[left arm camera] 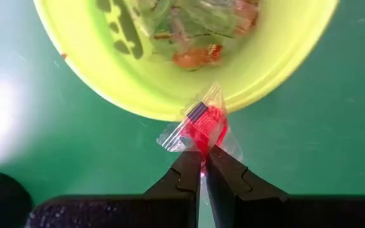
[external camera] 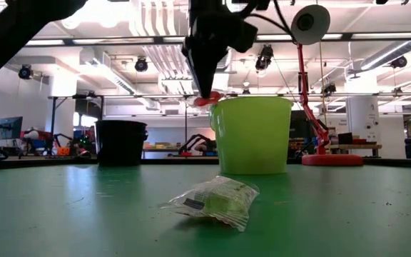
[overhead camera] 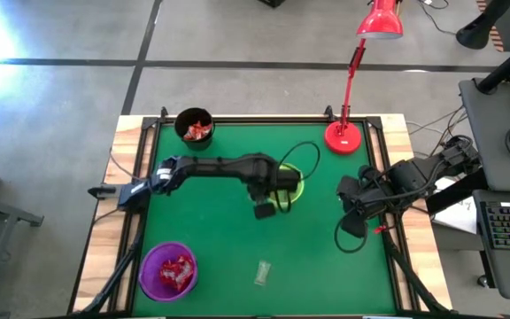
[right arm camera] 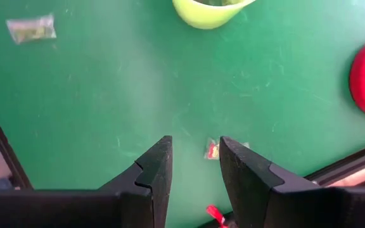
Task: Sort candy
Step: Put the red gummy into the green bucket
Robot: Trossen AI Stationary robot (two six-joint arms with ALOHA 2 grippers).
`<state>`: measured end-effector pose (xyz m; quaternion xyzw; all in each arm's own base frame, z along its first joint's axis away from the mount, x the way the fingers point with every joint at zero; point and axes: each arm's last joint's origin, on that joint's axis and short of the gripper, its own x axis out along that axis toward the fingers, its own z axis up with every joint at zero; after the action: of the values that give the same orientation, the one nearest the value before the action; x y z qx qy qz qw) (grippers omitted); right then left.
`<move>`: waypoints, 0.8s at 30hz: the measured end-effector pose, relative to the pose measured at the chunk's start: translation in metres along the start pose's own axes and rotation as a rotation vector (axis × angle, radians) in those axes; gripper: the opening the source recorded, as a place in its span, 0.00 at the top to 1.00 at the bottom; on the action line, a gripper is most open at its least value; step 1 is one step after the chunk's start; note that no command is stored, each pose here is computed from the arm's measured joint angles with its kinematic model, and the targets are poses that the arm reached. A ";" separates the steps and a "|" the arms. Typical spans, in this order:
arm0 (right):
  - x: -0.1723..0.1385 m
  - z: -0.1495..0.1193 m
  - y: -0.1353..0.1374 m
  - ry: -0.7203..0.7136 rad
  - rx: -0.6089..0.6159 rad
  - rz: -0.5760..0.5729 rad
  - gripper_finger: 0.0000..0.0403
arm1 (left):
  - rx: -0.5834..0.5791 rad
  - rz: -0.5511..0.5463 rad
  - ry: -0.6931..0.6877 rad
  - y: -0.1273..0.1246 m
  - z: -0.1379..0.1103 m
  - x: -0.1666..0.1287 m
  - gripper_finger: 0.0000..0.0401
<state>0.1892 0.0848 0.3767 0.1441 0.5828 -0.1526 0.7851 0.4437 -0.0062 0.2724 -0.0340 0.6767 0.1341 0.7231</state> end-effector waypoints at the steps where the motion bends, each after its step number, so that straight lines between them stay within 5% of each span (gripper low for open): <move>1: 0.000 0.000 0.000 0.000 0.022 0.000 0.70 | 0.015 0.001 0.001 0.005 0.001 0.001 1.00; 13: 0.000 0.001 -0.001 -0.021 0.197 -0.016 0.70 | 0.147 -0.007 -0.018 0.039 0.001 -0.011 1.00; 24: 0.000 0.003 -0.002 -0.094 0.275 -0.063 0.70 | 0.280 -0.044 -0.239 0.059 0.013 -0.031 1.00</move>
<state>0.1906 0.0818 0.3773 0.2244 0.5233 -0.2622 0.7791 0.4410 0.0486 0.3118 0.0684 0.5973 0.0259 0.7987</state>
